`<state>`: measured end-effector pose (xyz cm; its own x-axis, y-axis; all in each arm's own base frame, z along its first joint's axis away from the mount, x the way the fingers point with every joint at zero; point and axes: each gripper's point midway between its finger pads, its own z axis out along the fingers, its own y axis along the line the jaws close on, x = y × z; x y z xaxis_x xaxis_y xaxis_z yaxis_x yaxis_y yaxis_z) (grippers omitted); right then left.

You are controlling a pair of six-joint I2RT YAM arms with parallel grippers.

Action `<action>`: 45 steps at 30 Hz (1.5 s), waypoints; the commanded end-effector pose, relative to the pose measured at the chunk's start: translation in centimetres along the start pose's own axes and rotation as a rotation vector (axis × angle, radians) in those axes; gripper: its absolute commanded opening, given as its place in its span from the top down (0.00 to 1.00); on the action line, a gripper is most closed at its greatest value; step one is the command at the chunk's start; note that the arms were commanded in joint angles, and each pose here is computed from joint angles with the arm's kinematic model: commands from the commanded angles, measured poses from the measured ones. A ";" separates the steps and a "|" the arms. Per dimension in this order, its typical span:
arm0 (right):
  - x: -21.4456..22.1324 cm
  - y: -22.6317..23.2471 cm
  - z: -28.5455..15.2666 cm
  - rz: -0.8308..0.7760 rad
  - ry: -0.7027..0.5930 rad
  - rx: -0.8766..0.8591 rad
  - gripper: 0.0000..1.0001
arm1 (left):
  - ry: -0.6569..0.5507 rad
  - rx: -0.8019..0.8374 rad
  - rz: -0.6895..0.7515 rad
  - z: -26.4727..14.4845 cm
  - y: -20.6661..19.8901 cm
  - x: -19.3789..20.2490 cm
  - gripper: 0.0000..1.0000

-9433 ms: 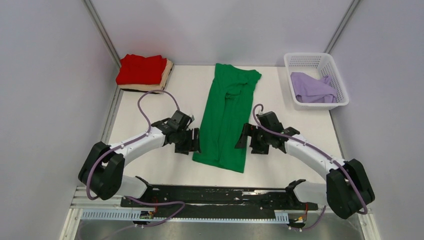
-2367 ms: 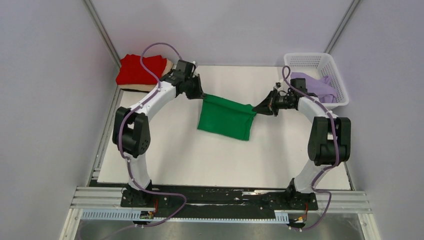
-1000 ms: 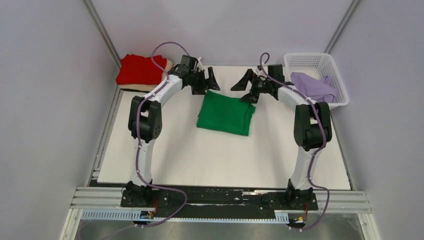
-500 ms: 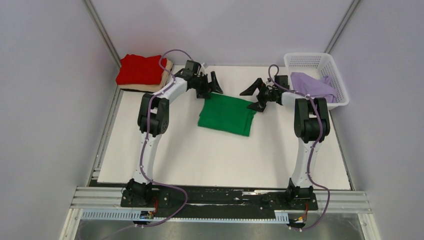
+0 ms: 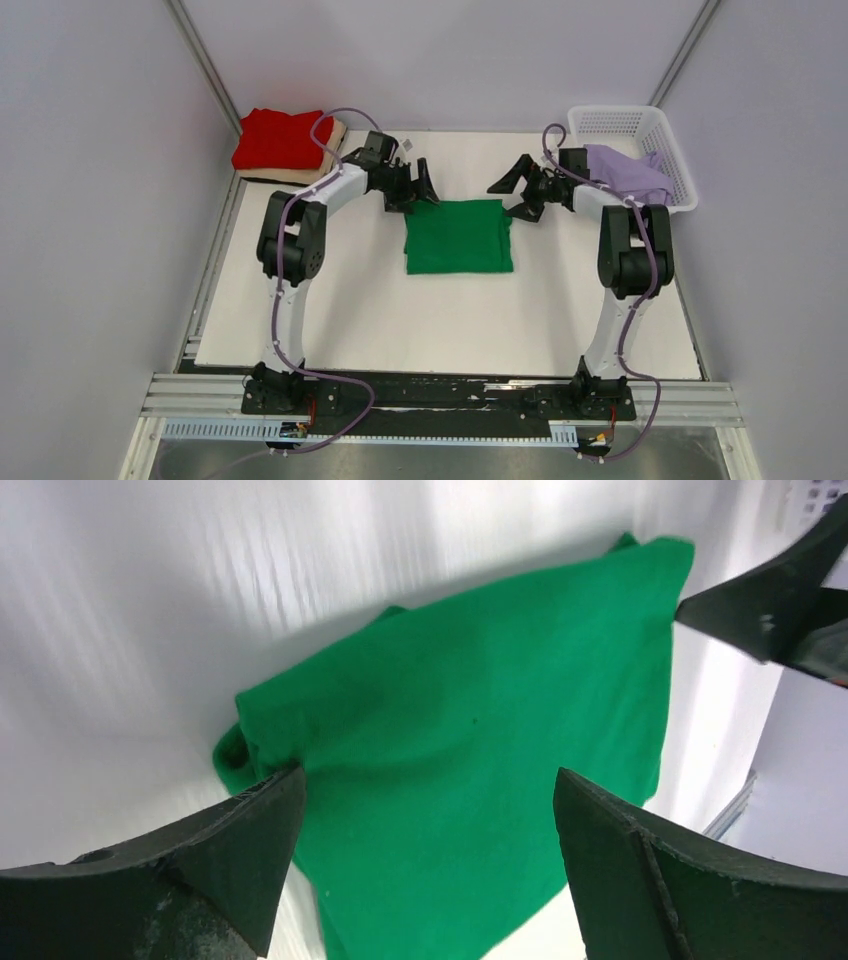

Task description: Fold and stack the t-shirts

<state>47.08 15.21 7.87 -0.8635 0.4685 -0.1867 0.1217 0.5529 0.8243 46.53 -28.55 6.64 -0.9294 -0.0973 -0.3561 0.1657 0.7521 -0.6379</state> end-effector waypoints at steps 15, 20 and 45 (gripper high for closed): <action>4.7 0.1 -11.7 -0.175 -0.237 0.250 0.00 | -0.030 -0.291 -0.018 -6.1 2.6 3.9 0.00; 4.4 -1.1 -14.9 -0.164 -0.330 0.346 0.00 | 0.025 -0.300 -0.032 -4.0 2.9 5.7 0.01; 5.5 -3.2 -19.6 -0.224 -0.451 0.515 0.00 | 0.105 -0.788 0.044 1.8 6.5 10.1 0.99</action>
<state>32.65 3.53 14.86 -0.6353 0.4970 -0.5911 0.2582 0.8580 0.4439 40.95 -29.50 2.49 -0.9328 -0.0810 -0.3512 0.0012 0.9737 -0.2279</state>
